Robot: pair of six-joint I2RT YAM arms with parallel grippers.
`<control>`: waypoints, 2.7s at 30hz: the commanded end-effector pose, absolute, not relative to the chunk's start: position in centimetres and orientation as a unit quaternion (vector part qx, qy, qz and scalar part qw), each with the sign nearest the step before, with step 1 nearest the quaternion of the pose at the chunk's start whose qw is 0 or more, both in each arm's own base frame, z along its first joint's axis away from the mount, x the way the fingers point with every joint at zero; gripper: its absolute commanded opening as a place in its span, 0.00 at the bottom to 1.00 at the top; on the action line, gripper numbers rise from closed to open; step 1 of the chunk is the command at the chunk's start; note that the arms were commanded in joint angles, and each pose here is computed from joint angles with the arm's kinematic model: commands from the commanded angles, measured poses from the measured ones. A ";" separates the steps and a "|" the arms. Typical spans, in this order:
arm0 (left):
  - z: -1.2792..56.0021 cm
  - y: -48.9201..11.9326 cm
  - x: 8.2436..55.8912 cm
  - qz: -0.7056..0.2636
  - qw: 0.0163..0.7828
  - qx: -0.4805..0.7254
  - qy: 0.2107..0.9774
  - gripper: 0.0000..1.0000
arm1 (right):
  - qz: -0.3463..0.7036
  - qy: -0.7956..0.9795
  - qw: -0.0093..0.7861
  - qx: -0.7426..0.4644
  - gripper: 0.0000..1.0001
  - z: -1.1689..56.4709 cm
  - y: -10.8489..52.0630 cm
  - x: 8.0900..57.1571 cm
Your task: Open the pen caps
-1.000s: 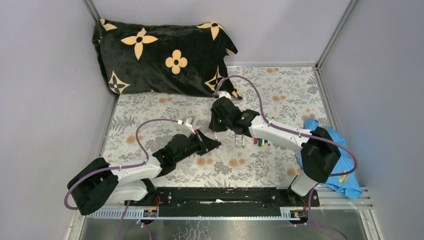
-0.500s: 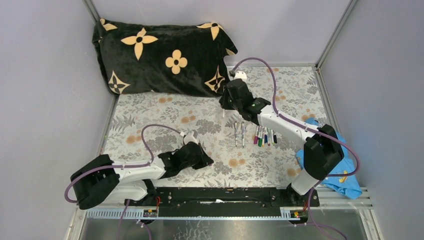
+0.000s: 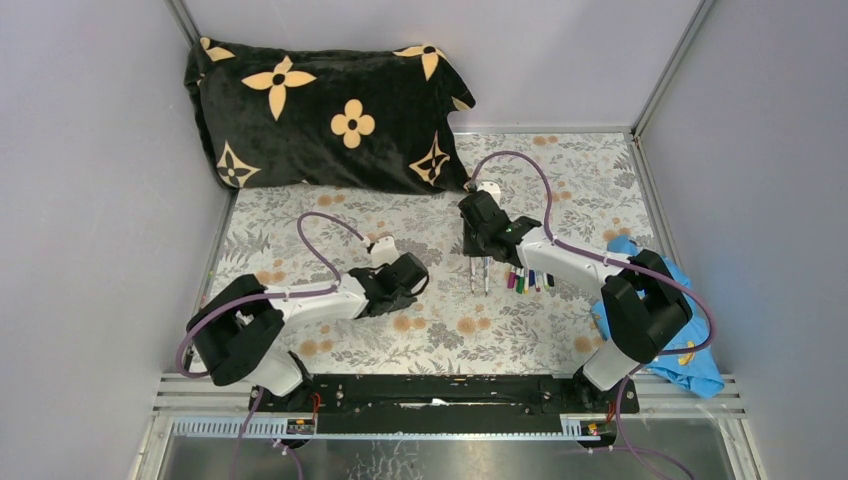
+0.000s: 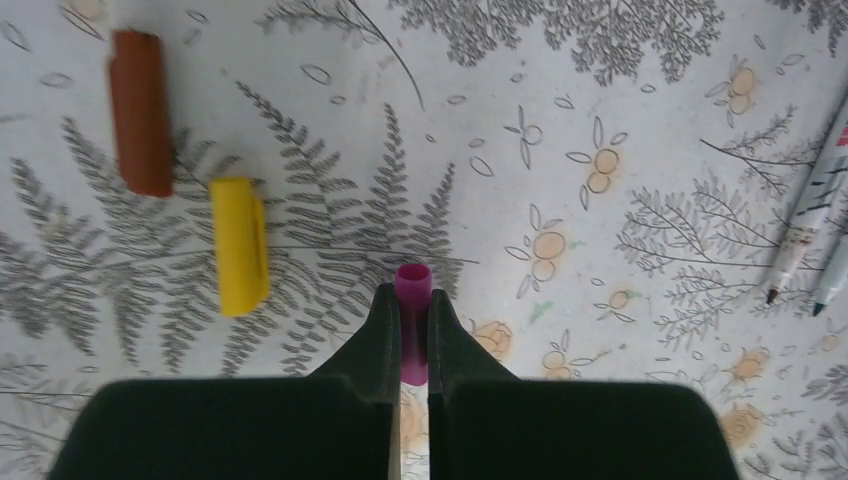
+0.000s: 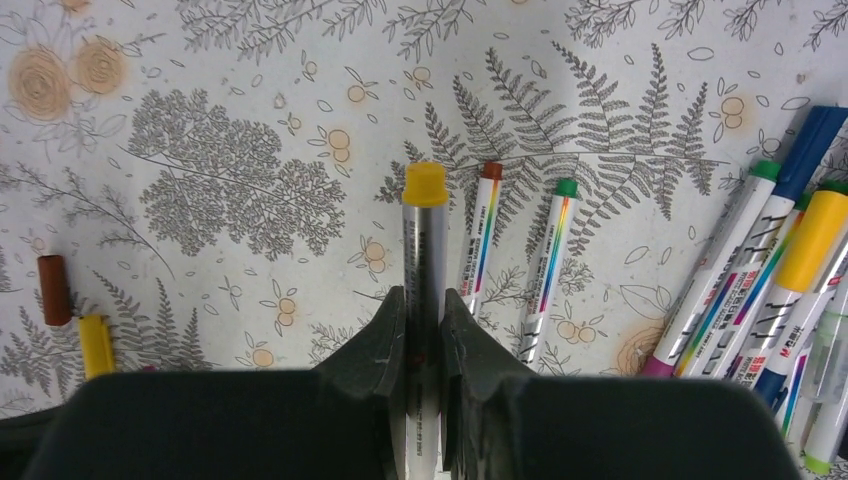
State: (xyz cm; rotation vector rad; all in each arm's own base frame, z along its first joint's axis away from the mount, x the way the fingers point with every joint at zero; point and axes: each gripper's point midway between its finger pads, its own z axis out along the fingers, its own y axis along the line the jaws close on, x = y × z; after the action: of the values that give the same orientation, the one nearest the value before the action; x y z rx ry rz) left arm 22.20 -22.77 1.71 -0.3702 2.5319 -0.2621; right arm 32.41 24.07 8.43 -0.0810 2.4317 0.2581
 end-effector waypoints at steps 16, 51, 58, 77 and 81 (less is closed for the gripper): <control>1.5 -18.1 22.5 -0.060 0.287 -0.167 0.942 0.54 | 0.046 0.950 0.308 -0.015 0.06 4.5 21.8 31.2; 5.8 -17.2 30.0 -0.046 0.374 -0.221 0.900 0.52 | 0.054 0.931 0.361 -0.010 0.39 9.8 21.7 32.6; 4.4 -14.7 31.4 -0.021 0.358 -0.230 0.905 0.52 | 0.067 0.920 0.386 -0.007 0.40 12.5 21.5 32.7; 1.3 -15.3 31.7 -0.025 0.332 -0.216 0.918 0.34 | 0.054 0.914 0.402 -0.004 0.40 13.6 20.3 32.4; 1.0 -15.4 31.9 -0.024 0.331 -0.215 0.918 0.28 | 0.053 0.914 0.402 -0.004 0.40 13.4 20.2 32.2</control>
State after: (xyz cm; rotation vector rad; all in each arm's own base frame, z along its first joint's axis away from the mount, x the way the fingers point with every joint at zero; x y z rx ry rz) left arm 31.10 -15.20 1.37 -0.5646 2.4073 -0.0582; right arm 31.70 20.86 11.72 -0.0388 2.3681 0.1483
